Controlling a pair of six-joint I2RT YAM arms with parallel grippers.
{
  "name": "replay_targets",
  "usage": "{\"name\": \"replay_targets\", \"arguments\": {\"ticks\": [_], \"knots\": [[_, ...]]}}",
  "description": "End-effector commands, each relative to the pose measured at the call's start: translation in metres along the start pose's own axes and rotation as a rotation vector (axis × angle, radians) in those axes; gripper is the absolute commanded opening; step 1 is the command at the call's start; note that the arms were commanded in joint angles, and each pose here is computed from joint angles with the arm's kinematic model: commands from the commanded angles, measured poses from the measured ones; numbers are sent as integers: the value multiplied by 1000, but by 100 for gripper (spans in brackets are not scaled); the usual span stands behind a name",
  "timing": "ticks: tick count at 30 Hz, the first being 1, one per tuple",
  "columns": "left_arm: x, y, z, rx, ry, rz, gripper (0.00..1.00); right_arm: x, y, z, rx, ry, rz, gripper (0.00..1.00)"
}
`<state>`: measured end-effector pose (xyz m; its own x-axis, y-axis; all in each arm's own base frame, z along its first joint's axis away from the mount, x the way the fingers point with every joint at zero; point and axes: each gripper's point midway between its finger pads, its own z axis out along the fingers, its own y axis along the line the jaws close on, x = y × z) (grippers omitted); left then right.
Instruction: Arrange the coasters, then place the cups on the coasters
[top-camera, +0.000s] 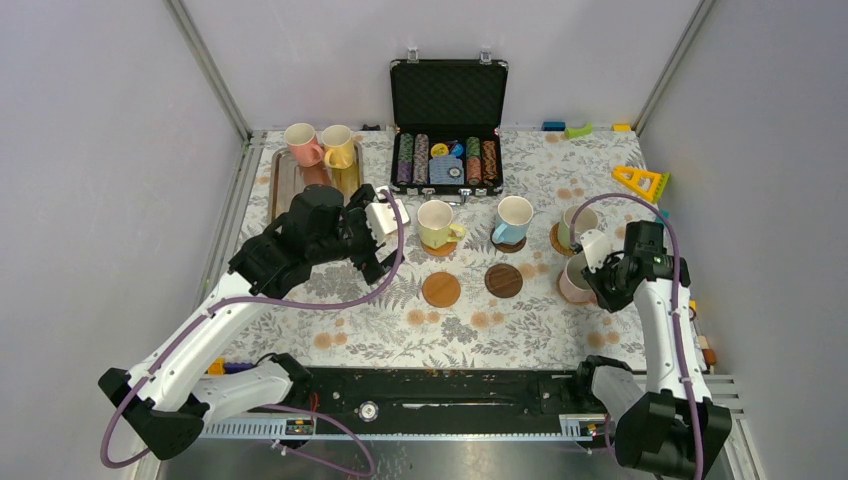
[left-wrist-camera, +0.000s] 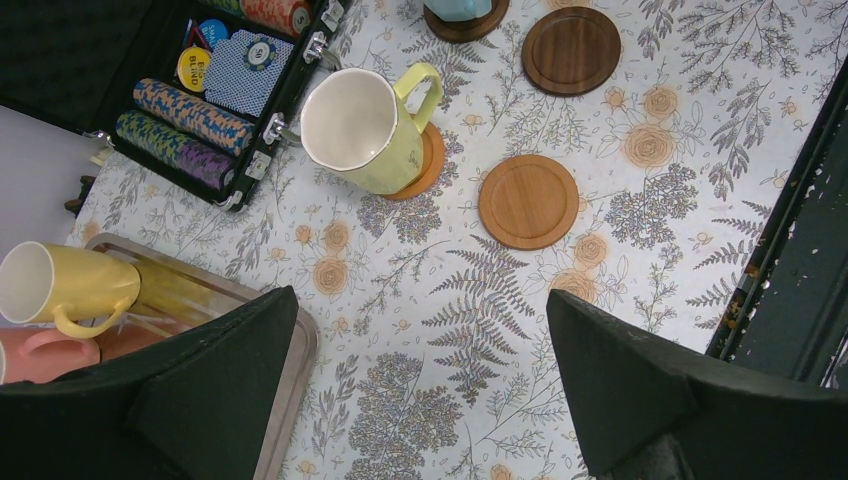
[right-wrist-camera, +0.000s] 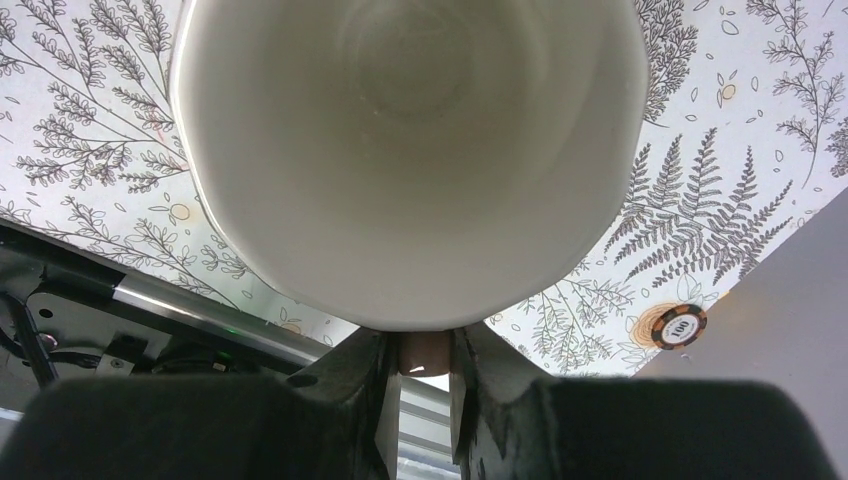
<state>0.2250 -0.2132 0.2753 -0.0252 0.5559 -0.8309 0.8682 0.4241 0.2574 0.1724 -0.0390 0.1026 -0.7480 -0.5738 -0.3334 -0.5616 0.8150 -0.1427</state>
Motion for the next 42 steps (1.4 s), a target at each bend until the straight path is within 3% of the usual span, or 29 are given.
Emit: {"name": "replay_targets", "arguments": {"ticks": [1, 16, 31, 33, 35, 42], "knots": [[-7, 6, -2, -27, -39, 16, 99, -23, -19, -3, 35, -101, -24, 0], [-7, 5, -1, -23, -38, 17, 99, -25, -43, 14, 64, -89, 25, 0], [-7, 5, 2, -16, -33, 12, 99, -15, -40, 25, 19, -73, 44, 0], [-7, 5, 2, -14, -32, 10, 99, -13, -39, 25, 21, -66, 47, 6], [-7, 5, 2, -14, -33, 11, 99, -12, -40, 24, 26, -61, 44, 19], [-7, 4, 5, -2, -26, 8, 99, -16, -40, 0, 40, -59, 54, 81]]}}
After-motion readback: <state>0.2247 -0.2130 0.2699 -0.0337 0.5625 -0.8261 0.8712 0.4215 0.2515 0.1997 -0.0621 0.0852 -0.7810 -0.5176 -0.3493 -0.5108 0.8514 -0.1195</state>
